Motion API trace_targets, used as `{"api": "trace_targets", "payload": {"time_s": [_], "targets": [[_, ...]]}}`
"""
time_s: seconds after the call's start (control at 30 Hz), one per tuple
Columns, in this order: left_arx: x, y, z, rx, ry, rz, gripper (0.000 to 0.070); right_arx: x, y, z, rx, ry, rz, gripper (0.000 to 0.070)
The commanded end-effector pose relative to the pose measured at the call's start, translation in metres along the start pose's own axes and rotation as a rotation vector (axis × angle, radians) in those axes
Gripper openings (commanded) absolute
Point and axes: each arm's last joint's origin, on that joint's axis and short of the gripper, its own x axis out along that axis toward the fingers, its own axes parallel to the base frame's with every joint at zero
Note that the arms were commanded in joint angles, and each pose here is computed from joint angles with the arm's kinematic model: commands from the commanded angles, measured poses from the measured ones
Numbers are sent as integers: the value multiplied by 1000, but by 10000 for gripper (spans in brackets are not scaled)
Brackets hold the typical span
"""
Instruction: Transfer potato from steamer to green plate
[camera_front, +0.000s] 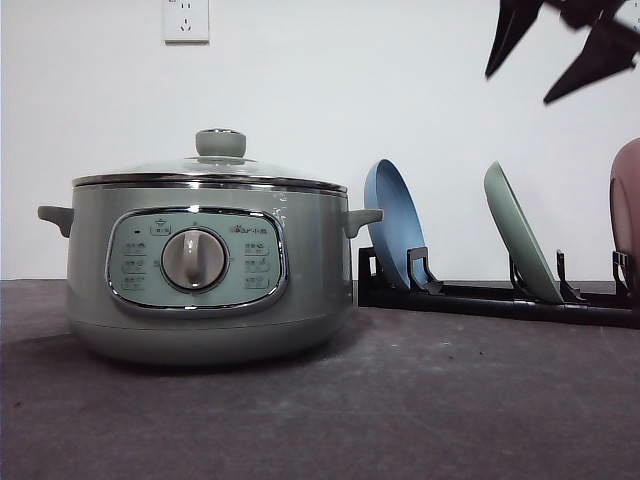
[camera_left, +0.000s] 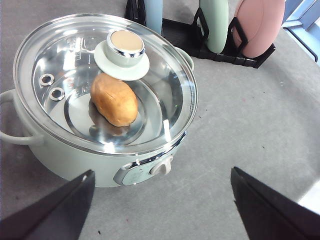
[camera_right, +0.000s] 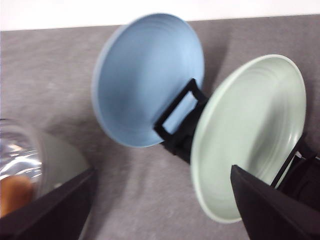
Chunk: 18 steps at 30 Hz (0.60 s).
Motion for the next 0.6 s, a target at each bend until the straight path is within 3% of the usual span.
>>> {"api": "trace_targets", "payload": {"time_s": [0.0, 0.33, 0.57], "targets": [[-4, -3, 6, 19, -26, -7, 556, 11, -2, 5, 3, -11, -5, 535], [-4, -3, 6, 19, -26, -7, 556, 66, -21, -4, 15, 32, -14, 530], [-4, -3, 6, 19, -26, -7, 556, 90, -27, -11, 22, 63, -20, 462]]}}
